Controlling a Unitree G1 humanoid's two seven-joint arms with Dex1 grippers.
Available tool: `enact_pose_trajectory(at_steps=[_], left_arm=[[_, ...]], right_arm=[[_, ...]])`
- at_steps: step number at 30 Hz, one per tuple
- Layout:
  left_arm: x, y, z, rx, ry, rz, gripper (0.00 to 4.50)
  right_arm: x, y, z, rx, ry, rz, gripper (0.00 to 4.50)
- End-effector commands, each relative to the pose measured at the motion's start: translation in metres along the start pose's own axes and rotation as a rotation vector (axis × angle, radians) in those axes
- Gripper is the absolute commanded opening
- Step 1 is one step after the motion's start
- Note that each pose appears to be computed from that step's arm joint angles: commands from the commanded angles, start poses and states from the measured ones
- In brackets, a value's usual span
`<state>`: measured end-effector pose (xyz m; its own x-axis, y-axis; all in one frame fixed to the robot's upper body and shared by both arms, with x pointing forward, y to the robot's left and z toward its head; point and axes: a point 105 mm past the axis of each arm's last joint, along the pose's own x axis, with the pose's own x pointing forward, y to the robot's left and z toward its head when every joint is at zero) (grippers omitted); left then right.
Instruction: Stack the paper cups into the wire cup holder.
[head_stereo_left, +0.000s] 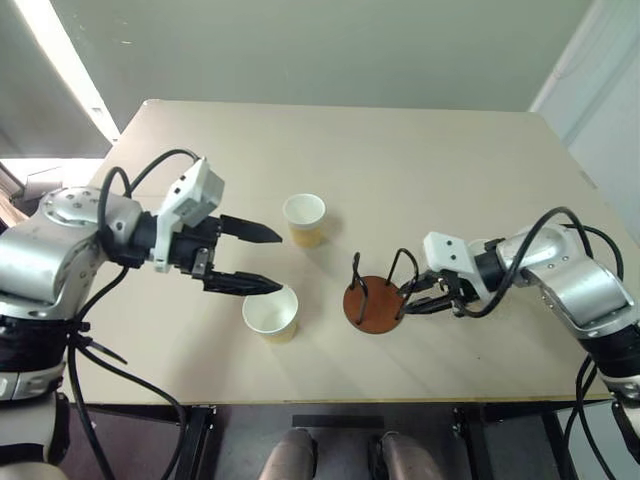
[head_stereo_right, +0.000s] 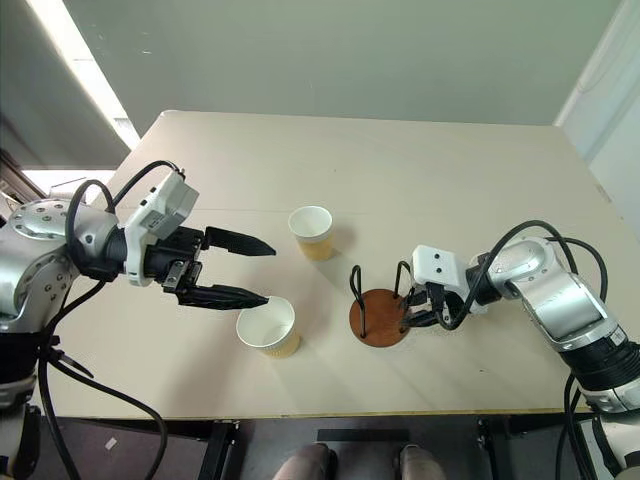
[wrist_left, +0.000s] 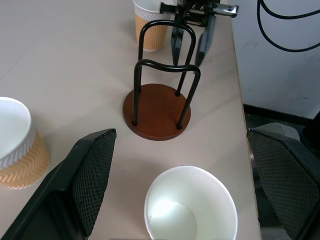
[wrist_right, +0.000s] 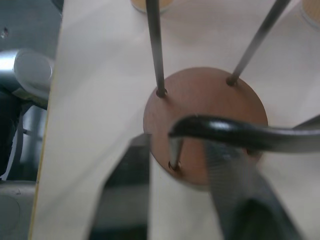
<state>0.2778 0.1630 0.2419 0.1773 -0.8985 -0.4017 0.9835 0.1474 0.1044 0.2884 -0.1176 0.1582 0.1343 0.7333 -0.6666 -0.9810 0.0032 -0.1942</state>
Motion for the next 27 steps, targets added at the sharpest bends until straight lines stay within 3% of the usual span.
enact_pose_trajectory(at_steps=[1, 5, 17, 22, 27], left_arm=[[-0.003, 0.0, 0.008, 0.045, -0.008, 0.008, 4.5], [-0.003, 0.0, 0.007, 0.048, -0.009, 0.011, 4.5], [-0.006, 0.009, 0.011, 0.092, -0.01, 0.097, 4.5], [-0.009, 0.044, 0.032, 0.26, 0.021, 0.329, 4.5], [-0.005, 0.068, 0.034, 0.485, 0.188, 0.458, 4.5]], right_arm=[[-0.006, -0.005, 0.002, -0.026, 0.011, -0.025, 2.89], [-0.013, -0.006, -0.001, -0.014, 0.018, -0.056, 4.26], [-0.059, -0.001, 0.012, 0.002, 0.004, -0.113, 4.26], [-0.085, -0.022, 0.017, -0.006, 0.015, -0.234, 4.26], [-0.1, -0.036, 0.037, -0.001, -0.066, -0.291, 4.26]])
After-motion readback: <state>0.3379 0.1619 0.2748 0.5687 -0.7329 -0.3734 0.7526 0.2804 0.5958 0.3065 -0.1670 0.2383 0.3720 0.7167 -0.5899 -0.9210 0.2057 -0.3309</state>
